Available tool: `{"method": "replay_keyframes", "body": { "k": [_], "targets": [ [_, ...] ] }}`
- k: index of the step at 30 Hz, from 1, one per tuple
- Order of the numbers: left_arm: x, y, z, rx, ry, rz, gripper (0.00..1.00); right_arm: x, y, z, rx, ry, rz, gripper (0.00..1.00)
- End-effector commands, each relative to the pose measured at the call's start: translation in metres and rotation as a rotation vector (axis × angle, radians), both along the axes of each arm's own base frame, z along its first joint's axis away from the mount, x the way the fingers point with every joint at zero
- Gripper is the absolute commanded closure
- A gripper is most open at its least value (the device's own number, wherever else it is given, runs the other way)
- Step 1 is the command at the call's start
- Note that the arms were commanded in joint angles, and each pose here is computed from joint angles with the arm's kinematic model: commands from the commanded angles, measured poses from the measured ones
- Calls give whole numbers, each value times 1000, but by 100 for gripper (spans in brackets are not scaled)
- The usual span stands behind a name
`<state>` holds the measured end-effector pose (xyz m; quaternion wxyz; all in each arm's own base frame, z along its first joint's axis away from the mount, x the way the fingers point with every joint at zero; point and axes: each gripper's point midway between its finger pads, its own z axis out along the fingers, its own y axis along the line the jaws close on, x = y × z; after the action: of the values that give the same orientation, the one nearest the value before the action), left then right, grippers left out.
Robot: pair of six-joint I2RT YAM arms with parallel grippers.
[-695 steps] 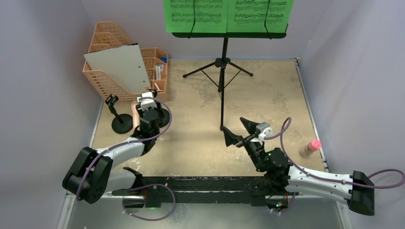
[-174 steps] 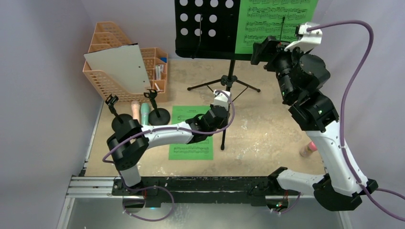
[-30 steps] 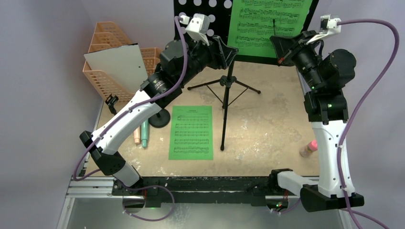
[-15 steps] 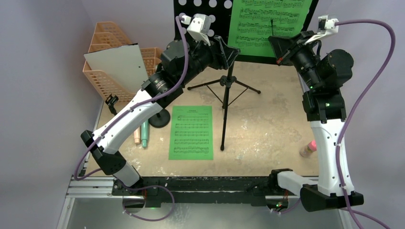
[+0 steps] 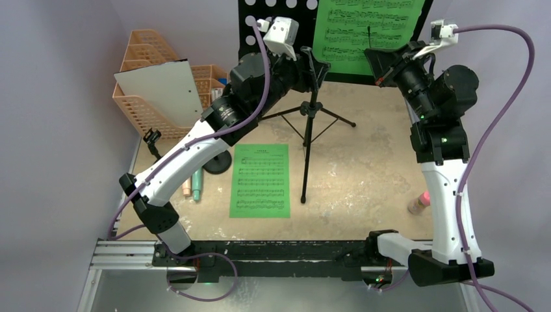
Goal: Pack up the instrument practice props
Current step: Pick up the sheet music from the music stand.
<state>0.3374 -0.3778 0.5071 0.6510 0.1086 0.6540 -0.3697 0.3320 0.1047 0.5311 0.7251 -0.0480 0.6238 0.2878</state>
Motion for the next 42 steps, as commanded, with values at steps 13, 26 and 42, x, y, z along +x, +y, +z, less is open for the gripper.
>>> {"method": "replay_keyframes", "body": {
  "k": [13, 26, 42],
  "targets": [
    [18, 18, 6, 31, -35, 125, 42, 8, 2, -15, -9, 38, 14, 100],
    [15, -7, 3, 3, -19, 25, 42, 12, 7, -23, 0, 57, 45, 100],
    [6, 8, 14, -29, -58, 40, 42, 11, 6, -20, 0, 60, 36, 85]
  ]
}}
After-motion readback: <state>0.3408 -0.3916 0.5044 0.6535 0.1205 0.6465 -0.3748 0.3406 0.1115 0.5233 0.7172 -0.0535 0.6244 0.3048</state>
